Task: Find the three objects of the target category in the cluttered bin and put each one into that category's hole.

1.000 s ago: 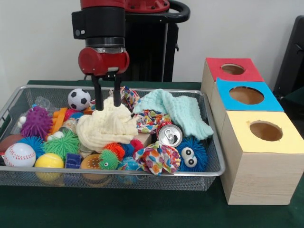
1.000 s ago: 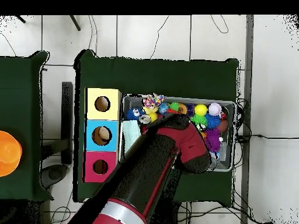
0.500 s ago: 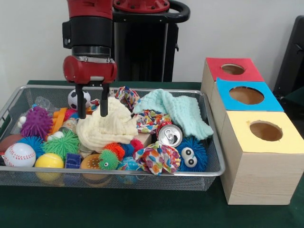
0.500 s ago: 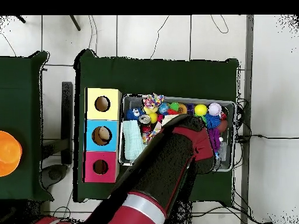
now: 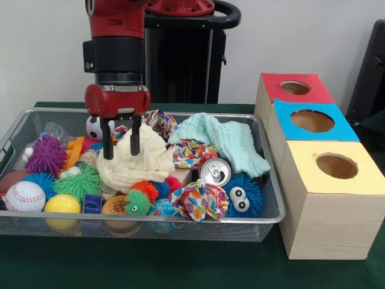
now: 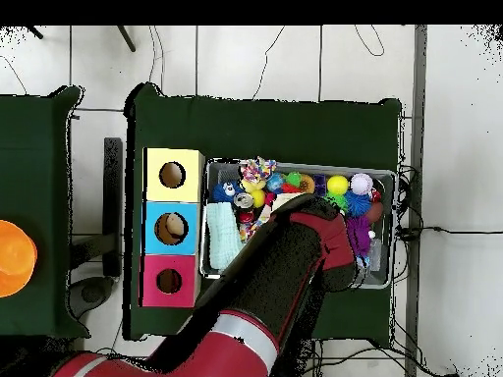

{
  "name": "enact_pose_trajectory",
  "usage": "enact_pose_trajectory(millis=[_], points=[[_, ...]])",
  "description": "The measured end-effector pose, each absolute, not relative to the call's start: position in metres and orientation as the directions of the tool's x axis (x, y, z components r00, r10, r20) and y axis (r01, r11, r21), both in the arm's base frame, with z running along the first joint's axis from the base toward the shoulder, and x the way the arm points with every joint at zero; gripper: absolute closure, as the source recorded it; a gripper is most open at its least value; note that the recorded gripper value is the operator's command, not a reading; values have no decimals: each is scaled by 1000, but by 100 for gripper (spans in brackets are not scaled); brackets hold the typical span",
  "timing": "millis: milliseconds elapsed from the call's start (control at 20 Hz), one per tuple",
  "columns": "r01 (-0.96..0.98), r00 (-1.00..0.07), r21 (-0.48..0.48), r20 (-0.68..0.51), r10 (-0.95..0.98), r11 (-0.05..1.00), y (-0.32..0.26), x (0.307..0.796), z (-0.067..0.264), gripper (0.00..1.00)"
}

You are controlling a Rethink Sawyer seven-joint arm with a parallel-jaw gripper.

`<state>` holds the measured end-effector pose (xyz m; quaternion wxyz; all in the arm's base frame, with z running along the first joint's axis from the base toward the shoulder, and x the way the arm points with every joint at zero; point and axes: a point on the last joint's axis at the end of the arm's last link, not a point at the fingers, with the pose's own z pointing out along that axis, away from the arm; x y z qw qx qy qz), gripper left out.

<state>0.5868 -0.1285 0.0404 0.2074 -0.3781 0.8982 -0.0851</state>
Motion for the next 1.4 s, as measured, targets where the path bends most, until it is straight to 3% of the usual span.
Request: enact_pose_trajectory(millis=[1350, 1400], points=[[-559, -694, -327, -320, -645, 762, -136, 579, 10, 0], [-560, -693, -326, -319, -646, 762, -136, 579, 9, 100]])
